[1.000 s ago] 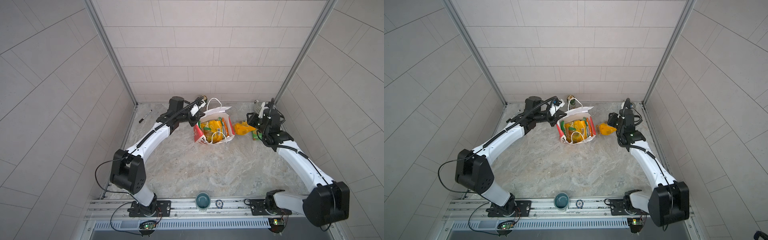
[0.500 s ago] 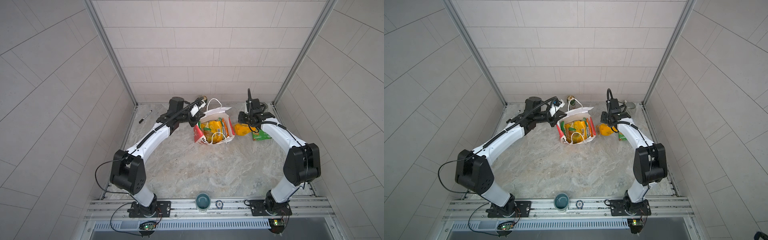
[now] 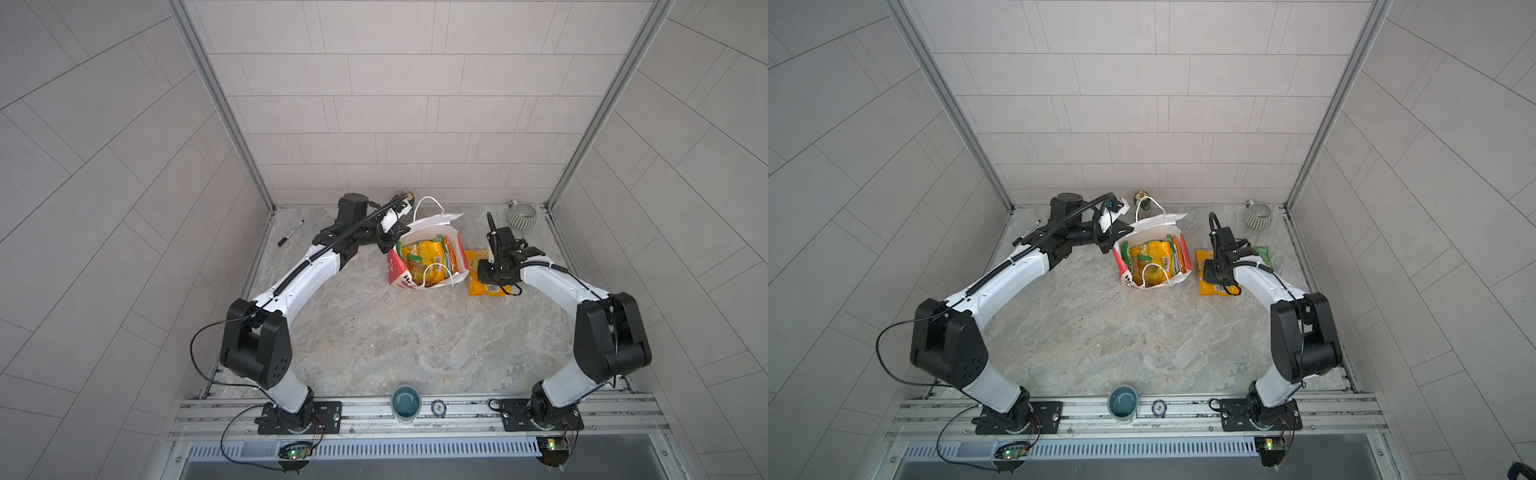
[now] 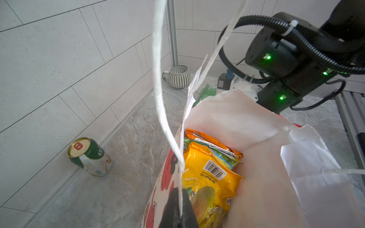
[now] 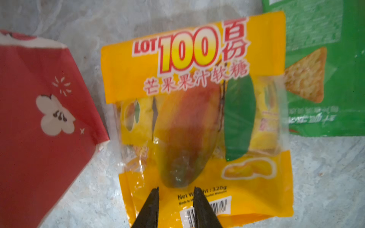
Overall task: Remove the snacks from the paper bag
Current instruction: 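Move the right gripper down over the yellow candy bag on the table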
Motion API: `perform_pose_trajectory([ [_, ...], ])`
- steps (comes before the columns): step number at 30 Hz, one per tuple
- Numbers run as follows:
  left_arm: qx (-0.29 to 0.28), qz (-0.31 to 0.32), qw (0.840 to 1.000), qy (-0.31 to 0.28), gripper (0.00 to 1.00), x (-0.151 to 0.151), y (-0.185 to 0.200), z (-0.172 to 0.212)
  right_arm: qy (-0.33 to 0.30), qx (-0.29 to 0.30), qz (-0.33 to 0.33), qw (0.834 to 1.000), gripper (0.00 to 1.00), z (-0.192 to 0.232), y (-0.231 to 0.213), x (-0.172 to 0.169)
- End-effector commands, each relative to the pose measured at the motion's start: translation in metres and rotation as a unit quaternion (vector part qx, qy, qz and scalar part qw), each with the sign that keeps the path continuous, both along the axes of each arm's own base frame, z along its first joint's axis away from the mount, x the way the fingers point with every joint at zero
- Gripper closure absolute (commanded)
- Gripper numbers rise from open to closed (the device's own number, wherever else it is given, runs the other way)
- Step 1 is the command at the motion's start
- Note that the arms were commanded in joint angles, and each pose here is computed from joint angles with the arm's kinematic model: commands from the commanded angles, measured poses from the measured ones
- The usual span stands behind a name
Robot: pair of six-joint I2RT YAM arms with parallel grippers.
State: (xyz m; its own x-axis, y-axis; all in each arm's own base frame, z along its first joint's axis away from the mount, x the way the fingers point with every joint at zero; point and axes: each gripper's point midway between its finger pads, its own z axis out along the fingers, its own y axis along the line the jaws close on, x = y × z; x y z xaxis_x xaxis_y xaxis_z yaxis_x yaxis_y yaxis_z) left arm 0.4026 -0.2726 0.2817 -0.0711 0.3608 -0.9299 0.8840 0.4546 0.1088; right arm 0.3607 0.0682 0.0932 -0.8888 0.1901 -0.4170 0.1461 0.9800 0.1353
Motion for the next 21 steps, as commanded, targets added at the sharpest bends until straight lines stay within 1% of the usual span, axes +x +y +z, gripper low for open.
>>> perform_pose_trajectory([
  [1,-0.018,-0.019,0.999,-0.032,1.00,-0.003,-0.007,0.018,-0.028,0.013,-0.002,1.000,0.69,0.016,0.004,-0.010],
  [2,-0.018,-0.019,0.999,-0.031,1.00,-0.002,-0.007,0.018,-0.032,0.011,0.002,0.999,0.69,0.019,0.006,-0.014],
  [4,-0.016,-0.019,0.999,-0.030,1.00,-0.002,-0.007,0.017,-0.041,0.006,0.010,0.999,0.65,0.025,0.010,-0.021],
  [7,-0.016,-0.018,0.999,-0.030,1.00,-0.003,-0.007,0.017,-0.037,0.008,0.016,0.999,0.62,0.026,0.014,-0.035],
  [9,-0.016,-0.018,0.999,-0.031,1.00,-0.003,-0.006,0.017,-0.034,0.007,0.012,0.999,0.56,0.021,0.012,-0.044],
  [13,-0.017,-0.018,0.999,-0.032,1.00,-0.002,-0.007,0.018,-0.019,-0.005,0.002,1.000,0.52,0.002,0.003,-0.058],
  [16,-0.019,-0.020,0.999,-0.031,1.00,-0.002,-0.008,0.018,-0.010,-0.004,-0.002,1.000,0.51,-0.011,0.002,-0.059],
  [21,-0.020,-0.020,0.999,-0.032,1.00,-0.004,-0.007,0.021,0.016,-0.024,-0.004,1.000,0.50,-0.027,-0.001,-0.051],
])
